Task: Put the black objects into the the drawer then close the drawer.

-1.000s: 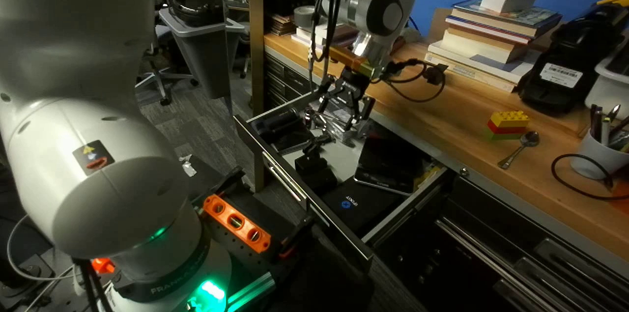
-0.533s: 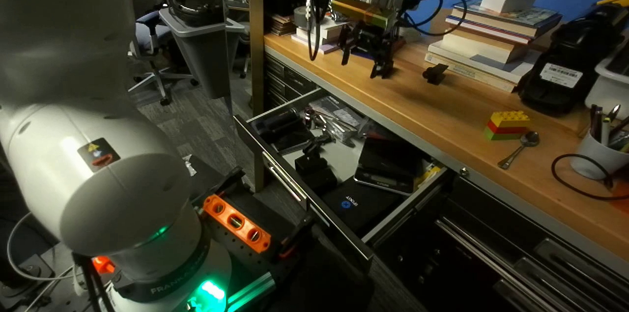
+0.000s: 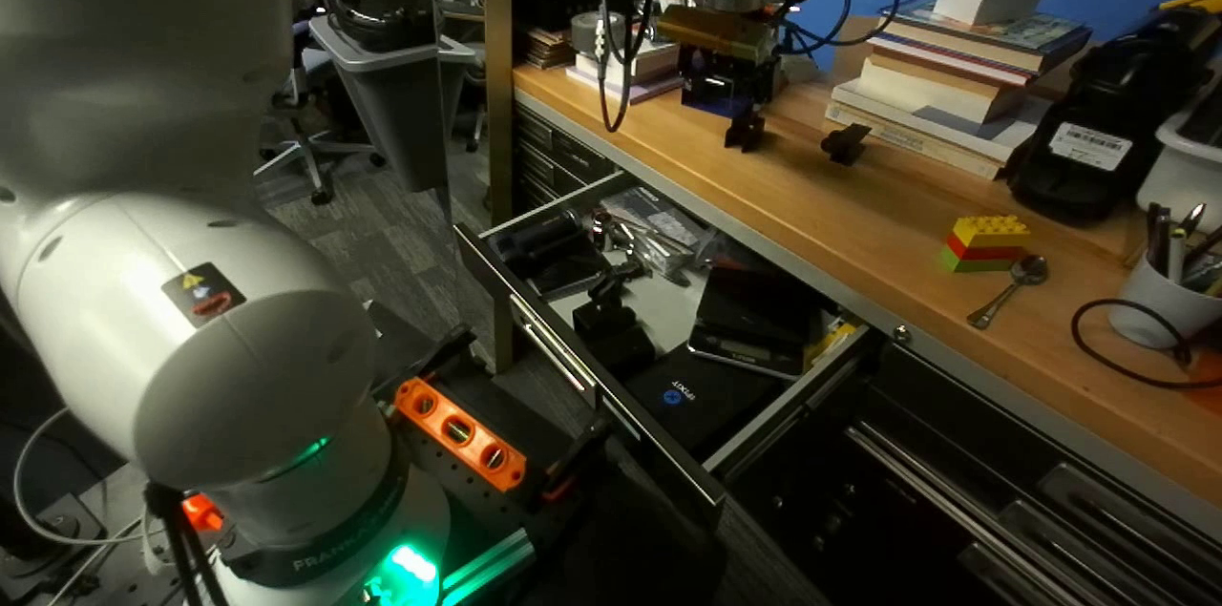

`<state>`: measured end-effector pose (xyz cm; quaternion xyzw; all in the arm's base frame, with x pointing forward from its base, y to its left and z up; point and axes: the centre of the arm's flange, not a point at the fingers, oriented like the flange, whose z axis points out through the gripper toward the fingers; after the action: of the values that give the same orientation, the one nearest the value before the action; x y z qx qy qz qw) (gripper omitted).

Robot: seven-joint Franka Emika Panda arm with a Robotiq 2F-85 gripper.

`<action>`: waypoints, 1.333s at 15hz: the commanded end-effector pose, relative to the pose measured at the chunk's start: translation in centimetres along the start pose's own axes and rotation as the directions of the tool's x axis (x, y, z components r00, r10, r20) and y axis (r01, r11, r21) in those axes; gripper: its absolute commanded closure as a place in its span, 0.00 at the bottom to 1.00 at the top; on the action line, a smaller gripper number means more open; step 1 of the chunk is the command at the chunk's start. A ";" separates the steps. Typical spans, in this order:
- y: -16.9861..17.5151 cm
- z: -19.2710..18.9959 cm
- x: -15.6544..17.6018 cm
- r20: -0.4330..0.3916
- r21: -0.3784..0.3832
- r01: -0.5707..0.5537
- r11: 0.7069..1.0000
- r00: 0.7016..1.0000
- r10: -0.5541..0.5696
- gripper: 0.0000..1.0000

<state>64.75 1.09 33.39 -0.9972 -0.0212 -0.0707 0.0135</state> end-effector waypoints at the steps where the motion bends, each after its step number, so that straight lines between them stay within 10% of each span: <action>1: -0.7 1.9 3.5 -0.070 -0.031 0.006 0.999 0.998 -0.008 0.00; 11: 0.5 5.5 5.8 -0.119 -0.090 -0.003 0.996 0.993 -0.008 0.00; 20: 0.9 6.0 5.7 -0.085 -0.108 -0.012 0.994 0.996 0.002 0.81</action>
<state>70.40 0.21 27.53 -0.9931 -0.0184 -0.1139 -0.0230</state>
